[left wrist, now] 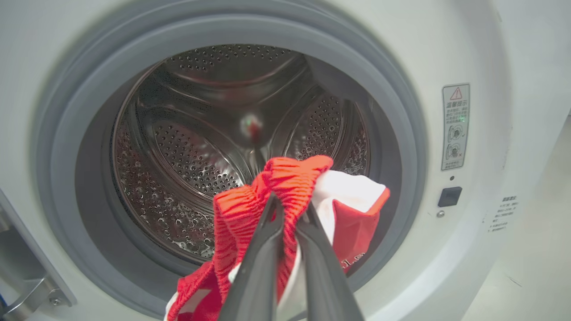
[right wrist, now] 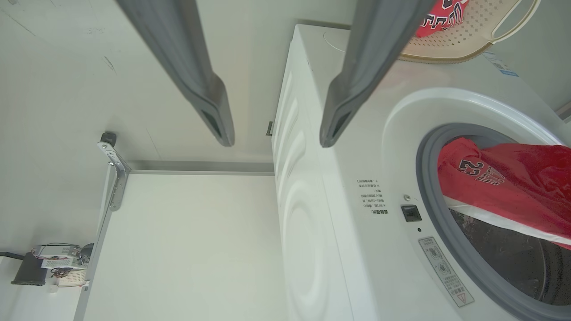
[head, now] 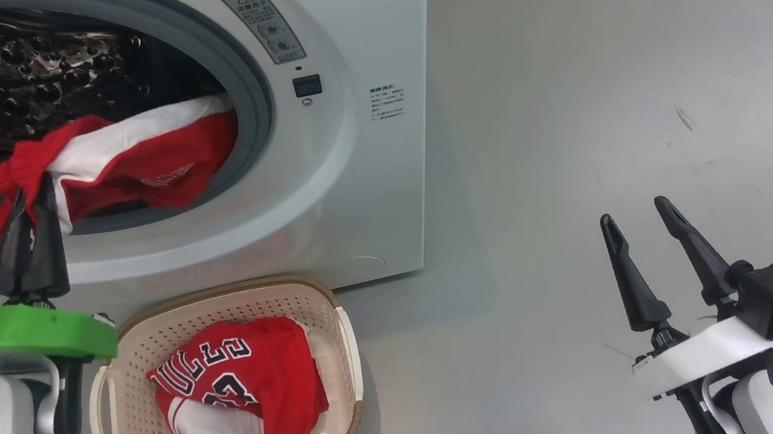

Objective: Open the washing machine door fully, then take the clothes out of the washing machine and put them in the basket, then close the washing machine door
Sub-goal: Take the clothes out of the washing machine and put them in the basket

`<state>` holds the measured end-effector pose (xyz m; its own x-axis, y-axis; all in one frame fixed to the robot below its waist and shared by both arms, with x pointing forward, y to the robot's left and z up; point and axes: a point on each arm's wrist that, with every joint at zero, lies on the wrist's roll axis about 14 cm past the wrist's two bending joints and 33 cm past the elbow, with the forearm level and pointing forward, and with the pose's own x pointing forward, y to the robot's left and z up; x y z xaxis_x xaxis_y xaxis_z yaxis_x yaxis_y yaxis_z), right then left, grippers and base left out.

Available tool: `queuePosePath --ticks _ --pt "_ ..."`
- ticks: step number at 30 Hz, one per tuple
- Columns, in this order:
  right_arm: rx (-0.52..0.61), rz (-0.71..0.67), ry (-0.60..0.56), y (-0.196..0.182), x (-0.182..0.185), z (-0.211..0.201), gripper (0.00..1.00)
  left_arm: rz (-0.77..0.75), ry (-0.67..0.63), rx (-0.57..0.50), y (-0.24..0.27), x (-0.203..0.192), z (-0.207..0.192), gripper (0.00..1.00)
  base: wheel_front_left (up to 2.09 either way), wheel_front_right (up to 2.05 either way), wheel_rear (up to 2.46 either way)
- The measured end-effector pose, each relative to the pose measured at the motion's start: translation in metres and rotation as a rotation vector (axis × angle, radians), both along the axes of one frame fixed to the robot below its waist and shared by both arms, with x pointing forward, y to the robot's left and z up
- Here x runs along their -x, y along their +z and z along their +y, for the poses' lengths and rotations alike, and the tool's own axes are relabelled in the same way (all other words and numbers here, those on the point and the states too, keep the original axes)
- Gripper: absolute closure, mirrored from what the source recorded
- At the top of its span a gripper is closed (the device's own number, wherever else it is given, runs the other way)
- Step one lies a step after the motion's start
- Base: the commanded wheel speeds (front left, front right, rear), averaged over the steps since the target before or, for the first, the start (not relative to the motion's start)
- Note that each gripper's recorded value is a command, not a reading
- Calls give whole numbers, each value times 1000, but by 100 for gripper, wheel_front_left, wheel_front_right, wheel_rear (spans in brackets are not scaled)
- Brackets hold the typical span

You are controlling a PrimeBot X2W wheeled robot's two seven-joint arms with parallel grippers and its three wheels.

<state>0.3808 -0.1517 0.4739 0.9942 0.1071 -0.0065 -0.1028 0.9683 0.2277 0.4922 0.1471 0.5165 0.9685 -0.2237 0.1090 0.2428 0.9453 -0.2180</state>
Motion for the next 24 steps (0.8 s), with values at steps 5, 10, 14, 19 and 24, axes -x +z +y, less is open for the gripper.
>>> queuePosePath --ticks 5,10,14,19,24 --pt "-3 -1 6 1 2 2 0 -37 24 -19 9 10 7 100 0 0 0" --pt "-5 -11 12 3 2 3 0 -70 34 -29 17 19 10 100 0 0 0" --pt "-5 -15 12 5 1 3 0 -68 42 -25 15 29 11 100 0 0 0" --pt "-7 -11 16 3 2 4 0 -144 77 -23 39 32 21 100 0 0 0" --pt "-9 -9 23 3 3 7 0 -195 101 -11 55 36 25 100 0 0 0"
